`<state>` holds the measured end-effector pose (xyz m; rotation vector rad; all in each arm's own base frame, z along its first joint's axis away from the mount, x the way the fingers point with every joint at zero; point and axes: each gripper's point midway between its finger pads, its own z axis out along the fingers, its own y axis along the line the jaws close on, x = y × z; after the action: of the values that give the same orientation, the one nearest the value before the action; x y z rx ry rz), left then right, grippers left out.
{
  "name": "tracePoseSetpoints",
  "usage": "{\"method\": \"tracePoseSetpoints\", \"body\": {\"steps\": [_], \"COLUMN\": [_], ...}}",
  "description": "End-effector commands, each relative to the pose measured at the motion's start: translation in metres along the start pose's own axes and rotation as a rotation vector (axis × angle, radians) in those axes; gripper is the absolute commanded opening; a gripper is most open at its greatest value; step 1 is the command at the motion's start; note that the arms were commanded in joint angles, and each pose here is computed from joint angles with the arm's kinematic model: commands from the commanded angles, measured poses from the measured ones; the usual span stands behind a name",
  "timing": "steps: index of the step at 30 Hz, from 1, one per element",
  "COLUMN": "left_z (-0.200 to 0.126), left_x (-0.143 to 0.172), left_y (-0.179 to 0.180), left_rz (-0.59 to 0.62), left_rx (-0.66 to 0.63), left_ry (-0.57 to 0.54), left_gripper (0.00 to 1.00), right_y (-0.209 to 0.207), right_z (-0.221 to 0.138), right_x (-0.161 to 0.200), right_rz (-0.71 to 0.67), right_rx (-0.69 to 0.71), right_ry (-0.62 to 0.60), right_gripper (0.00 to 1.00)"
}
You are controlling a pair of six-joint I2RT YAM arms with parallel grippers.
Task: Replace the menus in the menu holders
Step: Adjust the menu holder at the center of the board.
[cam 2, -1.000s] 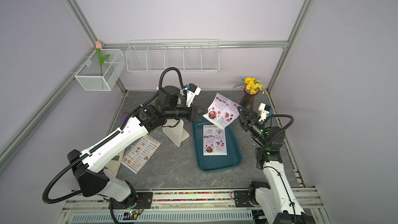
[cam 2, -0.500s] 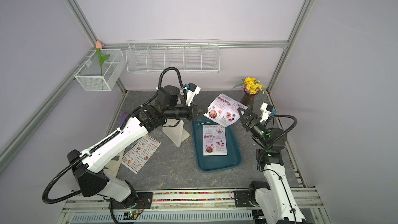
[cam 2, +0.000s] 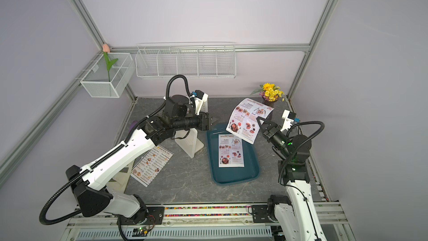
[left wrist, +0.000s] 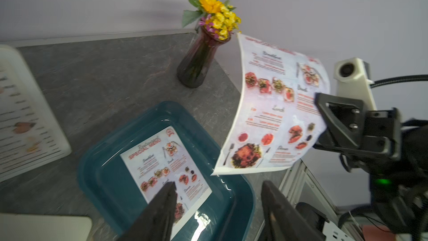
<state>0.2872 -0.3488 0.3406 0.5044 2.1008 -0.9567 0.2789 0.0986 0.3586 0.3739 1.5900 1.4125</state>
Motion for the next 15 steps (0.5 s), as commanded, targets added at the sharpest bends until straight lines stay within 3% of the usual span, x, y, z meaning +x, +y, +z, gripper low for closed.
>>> {"method": "tracePoseSetpoints", "body": {"steps": [1,3,6,10,15], "left_z": [-0.024,-0.047,-0.072,-0.089,-0.079], "left_x": [0.009,0.023,0.05,0.083,0.098], "left_y": [0.074,0.124,0.184,0.239,0.273], "left_rz": [-0.017,-0.074,-0.176,-0.269,-0.336], "left_rx": [-0.375,-0.591,-0.722,-0.815,-0.816], "left_ry": [-0.026,-0.019,0.004,0.023,0.005], "left_gripper": [0.63,0.62,0.51,0.39,0.37], "right_y": [0.008,0.021,0.043,0.06,0.077], "right_z": [-0.002,0.0,0.007,0.031,0.064], "right_x": [0.007,0.012,0.018,0.04,0.069], "right_rz": [-0.154,-0.251,-0.344,-0.39,-0.488], "right_rx": [0.086,0.121,0.121,0.082,0.068], "right_ry": [0.034,0.061,0.094,0.173,0.247], "right_gripper": [0.08,0.08,0.08,0.07,0.06]}}
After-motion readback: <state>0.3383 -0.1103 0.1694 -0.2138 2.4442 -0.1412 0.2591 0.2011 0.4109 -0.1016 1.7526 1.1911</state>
